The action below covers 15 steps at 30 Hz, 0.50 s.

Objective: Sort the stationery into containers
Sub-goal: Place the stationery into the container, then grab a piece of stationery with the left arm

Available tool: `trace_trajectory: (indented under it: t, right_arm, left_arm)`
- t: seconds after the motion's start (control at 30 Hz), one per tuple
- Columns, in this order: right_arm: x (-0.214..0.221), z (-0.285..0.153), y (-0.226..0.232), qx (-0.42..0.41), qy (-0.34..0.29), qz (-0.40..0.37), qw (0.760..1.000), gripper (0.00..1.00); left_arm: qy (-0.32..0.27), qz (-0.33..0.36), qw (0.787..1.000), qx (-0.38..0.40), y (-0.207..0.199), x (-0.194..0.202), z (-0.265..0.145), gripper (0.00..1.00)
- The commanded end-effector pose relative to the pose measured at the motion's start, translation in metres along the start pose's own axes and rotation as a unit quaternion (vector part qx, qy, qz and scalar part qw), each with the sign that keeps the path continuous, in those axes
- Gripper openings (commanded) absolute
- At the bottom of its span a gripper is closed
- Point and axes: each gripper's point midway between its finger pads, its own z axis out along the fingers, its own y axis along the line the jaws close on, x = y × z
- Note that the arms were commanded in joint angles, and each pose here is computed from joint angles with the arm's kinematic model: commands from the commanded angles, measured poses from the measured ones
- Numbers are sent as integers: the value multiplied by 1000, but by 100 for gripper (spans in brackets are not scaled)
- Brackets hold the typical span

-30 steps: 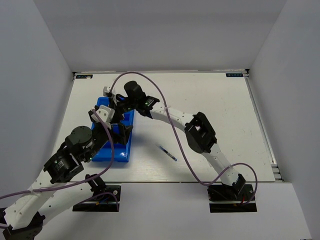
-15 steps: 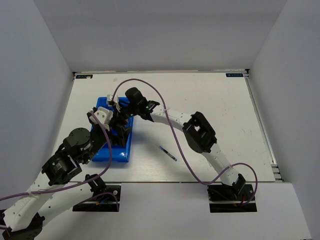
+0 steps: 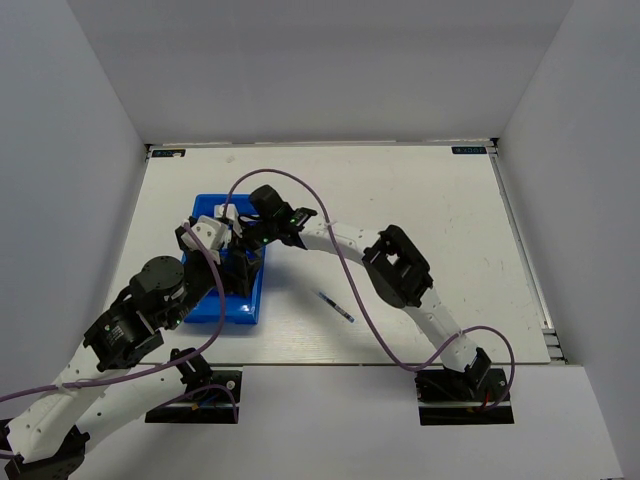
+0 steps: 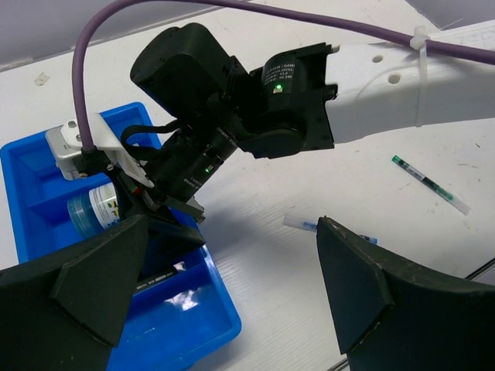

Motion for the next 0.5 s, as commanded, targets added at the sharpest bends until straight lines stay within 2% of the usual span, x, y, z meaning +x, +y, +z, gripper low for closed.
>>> trace_trajectory:
  t: [0.0,0.07,0.17,0.2,0.27,0.3,0.33,0.4,0.43,0.47]
  right_arm:
    - [-59,-22,12,9,-35,-50,998,67]
    - [-77,-34,14,20,-43,-51,998,67]
    - [-103,-53,15,47,-55,-42,997,56]
    - [-107,-62,16,58,-50,-35,996,29]
    - [-115,-77,5,113,-36,-9,993,0]
    - [-122,-91,9,128,-30,-5,991,0]
    - [-112,-105,-6,186,-5,14,983,0]
    - [-107,-132,-7,237,20,34,971,0]
    - [-88,-150,-25,307,54,43,949,0]
    - [-79,-166,-25,328,69,49,941,0]
  left_arm:
    - [1,-10,1000,-1,1,-2,-4,100]
    - [-4,-14,1000,2,0,-6,-6,100]
    - [-6,-14,1000,10,-3,-11,-8,100]
    - [-6,-16,1000,22,-7,-12,-8,98]
    - [-1,-5,999,37,-13,-11,-7,89]
    - [6,0,999,54,-19,-8,-4,80]
    - [8,7,997,72,-26,-7,-3,50]
    - [18,12,996,91,-35,0,6,15]
    - [30,11,995,93,-38,6,11,0]
    - [42,6,995,92,-39,10,14,0]
